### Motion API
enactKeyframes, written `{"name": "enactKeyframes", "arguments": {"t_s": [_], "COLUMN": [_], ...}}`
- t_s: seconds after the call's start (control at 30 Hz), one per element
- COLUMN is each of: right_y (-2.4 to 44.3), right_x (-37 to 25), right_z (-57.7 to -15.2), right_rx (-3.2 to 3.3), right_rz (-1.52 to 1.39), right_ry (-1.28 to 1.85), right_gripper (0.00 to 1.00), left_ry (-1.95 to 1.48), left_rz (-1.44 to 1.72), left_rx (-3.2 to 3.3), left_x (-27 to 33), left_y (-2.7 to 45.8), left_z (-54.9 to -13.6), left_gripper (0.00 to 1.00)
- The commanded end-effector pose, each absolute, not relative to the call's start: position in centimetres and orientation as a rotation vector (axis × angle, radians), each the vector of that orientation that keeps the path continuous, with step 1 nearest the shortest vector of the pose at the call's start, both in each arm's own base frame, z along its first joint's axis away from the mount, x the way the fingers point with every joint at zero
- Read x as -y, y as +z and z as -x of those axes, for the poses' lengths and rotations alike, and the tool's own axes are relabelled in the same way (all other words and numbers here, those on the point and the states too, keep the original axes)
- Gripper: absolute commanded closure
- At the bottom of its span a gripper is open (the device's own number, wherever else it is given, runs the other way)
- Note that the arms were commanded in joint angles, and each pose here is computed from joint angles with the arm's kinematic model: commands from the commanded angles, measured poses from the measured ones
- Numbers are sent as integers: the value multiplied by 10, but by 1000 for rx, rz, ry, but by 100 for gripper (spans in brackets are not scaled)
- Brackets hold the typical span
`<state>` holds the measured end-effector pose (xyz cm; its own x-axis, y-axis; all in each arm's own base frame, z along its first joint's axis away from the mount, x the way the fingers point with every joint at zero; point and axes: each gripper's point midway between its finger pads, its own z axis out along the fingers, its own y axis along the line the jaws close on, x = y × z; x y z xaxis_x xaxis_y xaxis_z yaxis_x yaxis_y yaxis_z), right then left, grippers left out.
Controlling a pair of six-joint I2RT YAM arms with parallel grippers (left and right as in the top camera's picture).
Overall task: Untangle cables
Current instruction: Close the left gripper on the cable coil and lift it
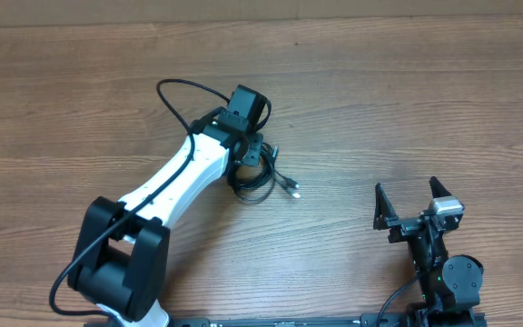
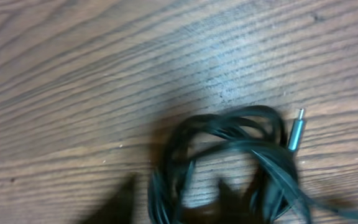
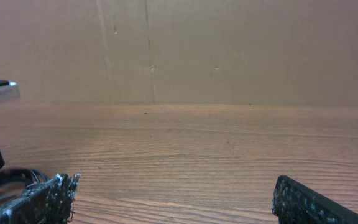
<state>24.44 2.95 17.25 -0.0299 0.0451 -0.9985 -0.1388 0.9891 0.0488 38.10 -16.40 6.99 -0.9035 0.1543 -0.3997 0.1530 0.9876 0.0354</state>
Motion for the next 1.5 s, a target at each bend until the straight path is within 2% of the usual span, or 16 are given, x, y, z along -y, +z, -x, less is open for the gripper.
{"name": "enactKeyframes", "arguments": {"t_s": [0.0, 0.1, 0.23, 0.47, 0.67, 0.8, 0.93, 1.03, 1.07, 1.2, 1.47], "right_y": [170, 170, 170, 170, 170, 170, 170, 170, 170, 170, 170], "right_x": [-30, -30, -30, -30, -30, -30, -30, -30, -30, -30, -30], "right_z": [-245, -245, -245, -245, -245, -245, -245, -245, -245, -245, -245], "right_rx": [-1592, -1592, -1592, -1592, -1592, -1592, -1592, -1592, -1592, -1592, -1592], "right_rz": [74, 74, 74, 74, 74, 74, 74, 74, 74, 74, 74], "right_ry": [146, 146, 146, 146, 146, 146, 146, 146, 146, 146, 146], "right_gripper": [0, 0, 0, 0, 0, 0, 0, 0, 0, 0, 0], "left_ry": [20, 36, 89, 147, 57, 46, -14, -13, -6, -4, -59], "left_rz": [-129, -202, -407, -587, -734, -732, -756, -770, -771, -737, -444], "left_rx": [-2713, -2711, -2709, -2723, -2700, -2696, -2736, -2777, -2784, -2789, -2764], "left_x": [159, 159, 157, 144, 152, 156, 162, 162, 161, 156, 151], "left_y": [76, 75, 72, 48, 31, 19, -2, -23, -26, -23, 42], "left_z": [-382, -381, -378, -376, -380, -386, -381, -377, -377, -380, -395], "left_gripper": [23, 12, 13, 34, 36, 52, 58, 92, 96, 96, 96]}}
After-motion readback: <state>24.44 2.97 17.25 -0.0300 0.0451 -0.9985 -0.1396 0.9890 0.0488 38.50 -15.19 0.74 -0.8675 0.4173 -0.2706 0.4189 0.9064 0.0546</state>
